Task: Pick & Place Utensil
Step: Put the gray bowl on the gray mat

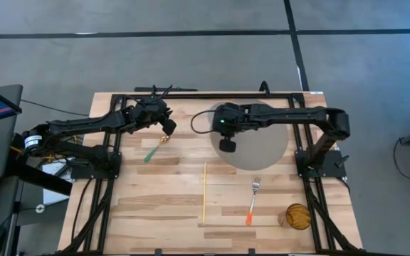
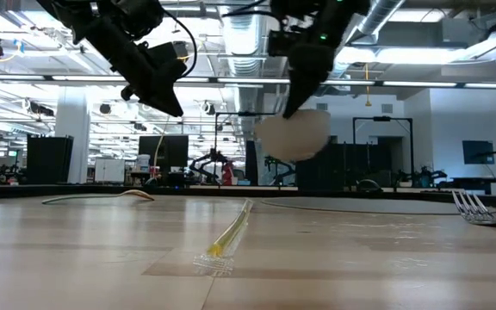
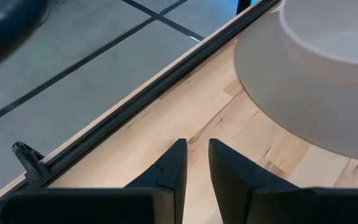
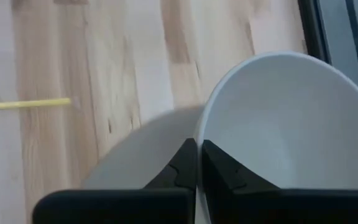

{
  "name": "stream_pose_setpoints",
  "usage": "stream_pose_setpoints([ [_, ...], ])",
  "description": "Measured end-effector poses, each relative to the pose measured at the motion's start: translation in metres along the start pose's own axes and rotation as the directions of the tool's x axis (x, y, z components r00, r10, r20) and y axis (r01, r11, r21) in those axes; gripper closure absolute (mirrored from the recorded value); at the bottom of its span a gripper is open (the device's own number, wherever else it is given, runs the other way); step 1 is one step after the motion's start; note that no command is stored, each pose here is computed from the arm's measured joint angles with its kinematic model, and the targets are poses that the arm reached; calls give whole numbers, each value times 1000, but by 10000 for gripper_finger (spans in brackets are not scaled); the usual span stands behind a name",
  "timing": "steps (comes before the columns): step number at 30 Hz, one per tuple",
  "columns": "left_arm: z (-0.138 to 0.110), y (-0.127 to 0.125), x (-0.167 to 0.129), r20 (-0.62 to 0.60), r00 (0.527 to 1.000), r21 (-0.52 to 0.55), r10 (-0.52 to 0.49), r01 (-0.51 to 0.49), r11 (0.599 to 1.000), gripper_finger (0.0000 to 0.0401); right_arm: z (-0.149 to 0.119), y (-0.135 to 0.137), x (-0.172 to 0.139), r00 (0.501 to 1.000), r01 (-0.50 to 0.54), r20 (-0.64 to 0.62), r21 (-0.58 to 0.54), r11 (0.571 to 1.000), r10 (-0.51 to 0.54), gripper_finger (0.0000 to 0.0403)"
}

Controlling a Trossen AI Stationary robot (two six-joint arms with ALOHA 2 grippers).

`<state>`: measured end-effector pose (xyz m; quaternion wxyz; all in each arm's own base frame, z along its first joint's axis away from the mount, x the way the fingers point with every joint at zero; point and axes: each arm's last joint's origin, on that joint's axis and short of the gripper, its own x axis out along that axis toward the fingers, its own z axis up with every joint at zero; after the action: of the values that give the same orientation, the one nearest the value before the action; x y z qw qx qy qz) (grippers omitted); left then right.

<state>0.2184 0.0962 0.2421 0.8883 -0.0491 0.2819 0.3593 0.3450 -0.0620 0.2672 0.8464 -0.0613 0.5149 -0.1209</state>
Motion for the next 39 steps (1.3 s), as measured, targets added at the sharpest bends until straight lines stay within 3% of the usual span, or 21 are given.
stream_pose_setpoints([
  [5, 0, 0, 0, 0, 1000, 51, 0, 0, 999, 334, -29, 1, -9, 996, 90, -29, 106, 990, -88, 400],
  [13, 1, 0, 0, 7, 1000, 52, 0, 0, 999, 334, -61, 19, -32, 995, 72, 42, 278, 958, -87, 398],
  [19, 1, 0, 0, 7, 1000, 57, 0, 0, 998, 334, -92, 39, -15, 994, 31, 90, 330, 944, -64, 398],
  [23, 1, 0, 0, 7, 1000, 57, 0, 0, 998, 334, -114, 45, 3, 991, 104, 38, 378, 920, -128, 396],
  [31, 1, 0, 0, 14, 1000, 54, -1, 0, 999, 334, -122, 40, 17, 980, 191, -21, 358, 914, -196, 393],
  [39, 2, 0, 0, 18, 1000, 53, -2, 1, 999, 334, -119, 45, 20, 990, 130, -5, 413, 901, -141, 361],
])
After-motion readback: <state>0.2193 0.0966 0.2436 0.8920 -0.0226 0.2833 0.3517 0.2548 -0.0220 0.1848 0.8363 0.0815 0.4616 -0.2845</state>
